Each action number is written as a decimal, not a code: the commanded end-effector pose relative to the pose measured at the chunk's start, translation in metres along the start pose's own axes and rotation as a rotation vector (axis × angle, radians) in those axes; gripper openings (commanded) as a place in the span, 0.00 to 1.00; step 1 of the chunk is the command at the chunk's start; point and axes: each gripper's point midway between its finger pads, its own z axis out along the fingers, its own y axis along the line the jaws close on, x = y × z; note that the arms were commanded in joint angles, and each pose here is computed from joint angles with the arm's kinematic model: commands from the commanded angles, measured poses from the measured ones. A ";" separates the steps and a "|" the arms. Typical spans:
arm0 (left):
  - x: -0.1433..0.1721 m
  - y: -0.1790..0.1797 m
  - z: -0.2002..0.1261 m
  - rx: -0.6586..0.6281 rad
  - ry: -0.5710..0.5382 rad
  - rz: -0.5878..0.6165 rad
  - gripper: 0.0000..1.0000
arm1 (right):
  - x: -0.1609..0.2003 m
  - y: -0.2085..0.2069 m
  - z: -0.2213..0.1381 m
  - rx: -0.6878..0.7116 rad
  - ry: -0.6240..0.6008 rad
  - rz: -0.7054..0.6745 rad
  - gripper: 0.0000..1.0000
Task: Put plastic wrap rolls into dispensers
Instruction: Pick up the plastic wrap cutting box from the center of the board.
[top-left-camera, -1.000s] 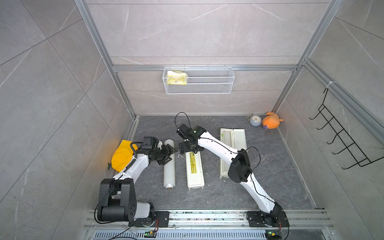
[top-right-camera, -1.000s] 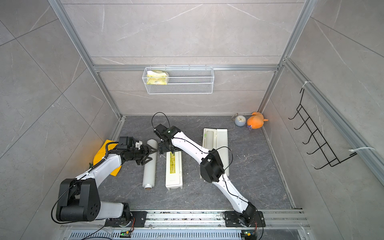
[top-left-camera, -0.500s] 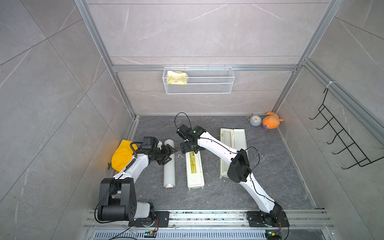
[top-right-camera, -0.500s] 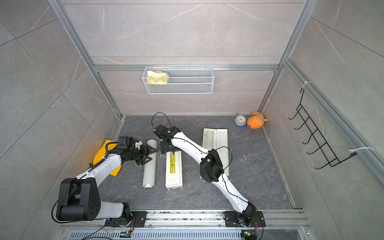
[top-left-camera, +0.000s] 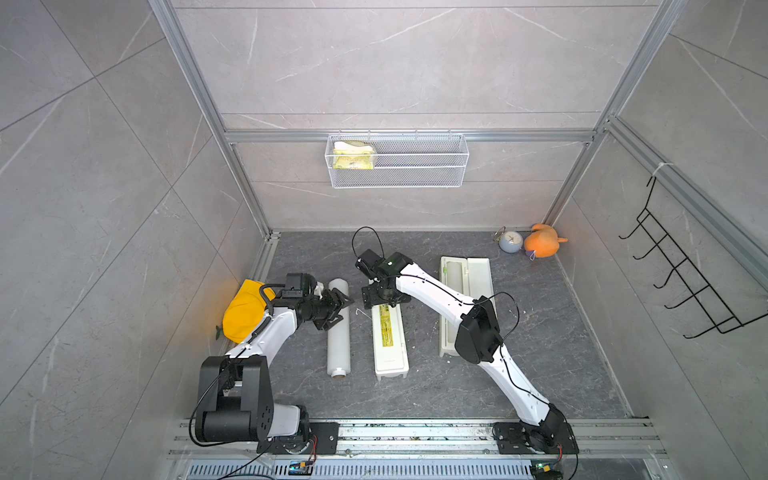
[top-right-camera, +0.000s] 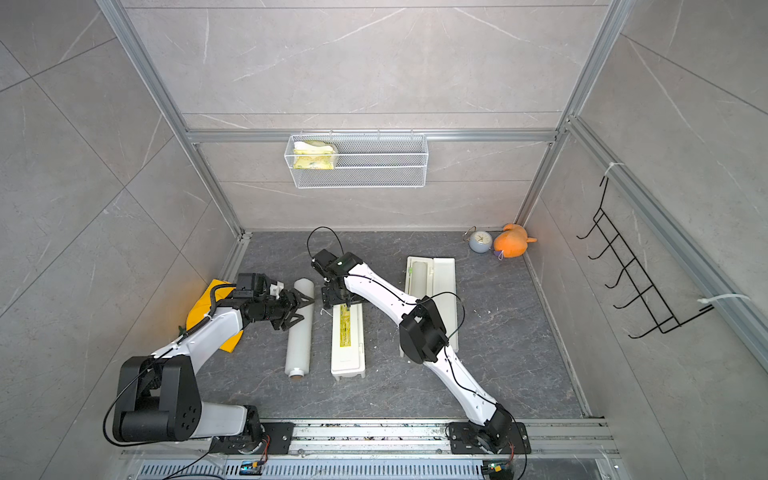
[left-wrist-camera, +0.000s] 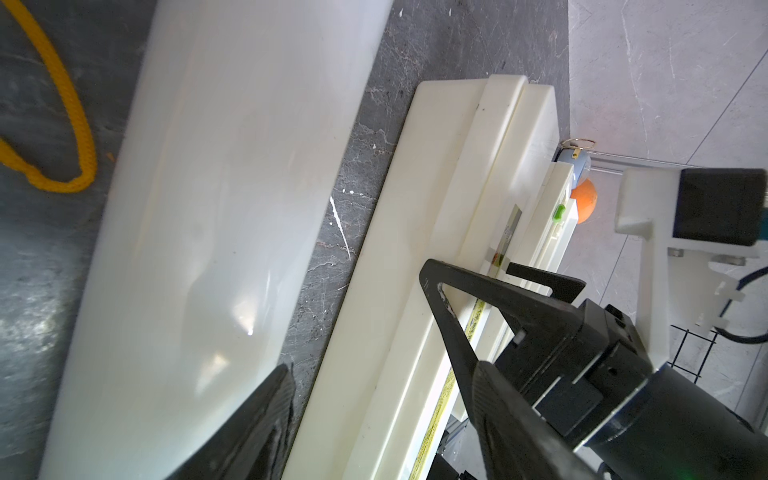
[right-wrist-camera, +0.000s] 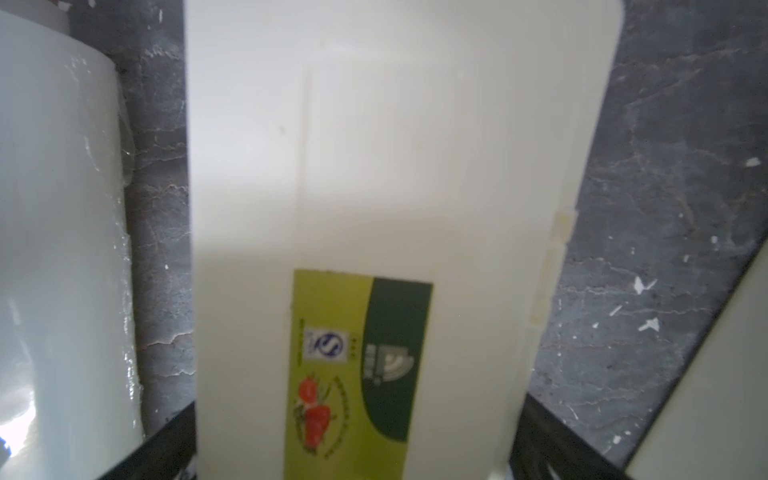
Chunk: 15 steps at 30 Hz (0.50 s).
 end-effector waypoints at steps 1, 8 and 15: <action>-0.002 -0.010 -0.002 0.041 0.006 0.044 0.70 | 0.013 0.002 0.029 -0.021 0.075 0.002 1.00; -0.003 -0.009 -0.001 0.041 0.012 0.042 0.70 | 0.017 0.002 0.051 -0.017 0.115 0.007 1.00; -0.004 -0.009 -0.002 0.042 0.005 0.042 0.70 | 0.009 0.004 0.039 -0.033 0.074 0.005 1.00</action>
